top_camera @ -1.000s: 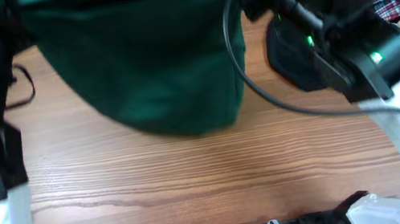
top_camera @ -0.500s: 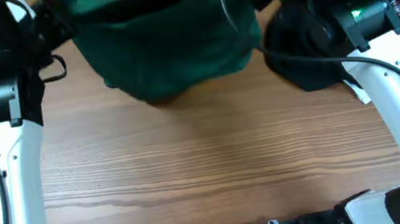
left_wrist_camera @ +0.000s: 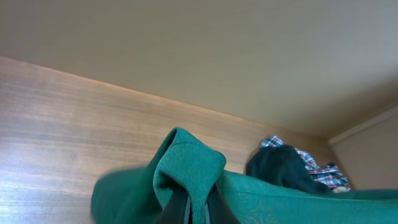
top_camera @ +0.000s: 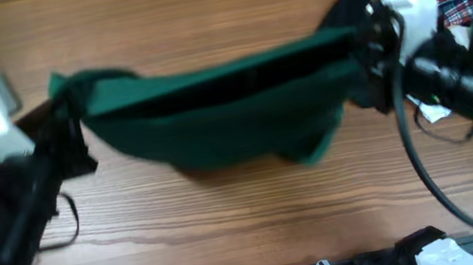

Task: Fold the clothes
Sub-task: 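Lay the green garment flat on the table and release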

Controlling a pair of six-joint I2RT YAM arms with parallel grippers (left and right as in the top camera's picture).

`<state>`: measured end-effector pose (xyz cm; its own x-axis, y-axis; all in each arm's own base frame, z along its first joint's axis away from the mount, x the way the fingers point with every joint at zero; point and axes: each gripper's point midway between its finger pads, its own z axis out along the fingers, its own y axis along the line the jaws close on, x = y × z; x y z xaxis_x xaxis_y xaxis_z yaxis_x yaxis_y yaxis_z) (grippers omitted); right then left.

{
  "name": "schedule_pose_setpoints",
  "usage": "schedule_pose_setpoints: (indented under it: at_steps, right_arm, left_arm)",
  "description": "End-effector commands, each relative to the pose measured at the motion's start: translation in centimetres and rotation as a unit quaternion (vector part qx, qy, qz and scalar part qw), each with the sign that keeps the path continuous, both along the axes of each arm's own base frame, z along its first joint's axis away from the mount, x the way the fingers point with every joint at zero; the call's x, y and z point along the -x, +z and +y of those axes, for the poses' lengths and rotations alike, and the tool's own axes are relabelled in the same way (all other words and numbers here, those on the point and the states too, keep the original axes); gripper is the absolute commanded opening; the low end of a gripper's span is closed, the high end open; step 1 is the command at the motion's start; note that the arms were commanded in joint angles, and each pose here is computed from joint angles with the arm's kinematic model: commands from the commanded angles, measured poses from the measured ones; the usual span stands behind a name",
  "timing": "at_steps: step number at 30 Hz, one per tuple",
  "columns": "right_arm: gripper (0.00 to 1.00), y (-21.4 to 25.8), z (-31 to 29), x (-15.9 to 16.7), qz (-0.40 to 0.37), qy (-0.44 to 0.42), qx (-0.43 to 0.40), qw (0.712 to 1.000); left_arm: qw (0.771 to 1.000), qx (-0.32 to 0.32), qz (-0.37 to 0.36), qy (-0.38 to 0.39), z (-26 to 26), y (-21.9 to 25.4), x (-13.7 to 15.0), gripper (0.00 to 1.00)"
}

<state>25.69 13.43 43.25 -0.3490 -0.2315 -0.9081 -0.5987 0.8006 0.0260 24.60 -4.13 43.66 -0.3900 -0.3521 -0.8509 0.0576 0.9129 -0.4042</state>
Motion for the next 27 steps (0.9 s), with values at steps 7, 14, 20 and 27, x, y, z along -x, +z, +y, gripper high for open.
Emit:
schedule_pose_setpoints:
  at_steps: [7, 14, 20, 27]
  right_arm:
    - [0.04, 2.9, -1.4, 7.4, 0.001, 0.013, -0.040, 0.999]
    - [0.04, -1.5, -0.2, 3.3, 0.110, 0.003, -0.022, 0.994]
    - [0.04, -7.7, 1.9, -3.0, 0.216, 0.014, 0.011, 0.976]
    - [0.04, -13.8, 4.1, -11.2, 0.246, 0.020, 0.029, 0.969]
  left_arm:
    - [0.998, -0.009, -0.038, 0.046, 2.2, 2.6, 8.1, 0.04]
    - [0.996, -0.020, 0.068, 0.046, 2.0, -1.5, 4.7, 0.04]
    - [0.981, -0.033, 0.186, 0.044, 1.7, -6.6, -1.4, 0.04]
    - [0.962, -0.042, 0.266, 0.044, 1.2, -13.8, -12.3, 0.04]
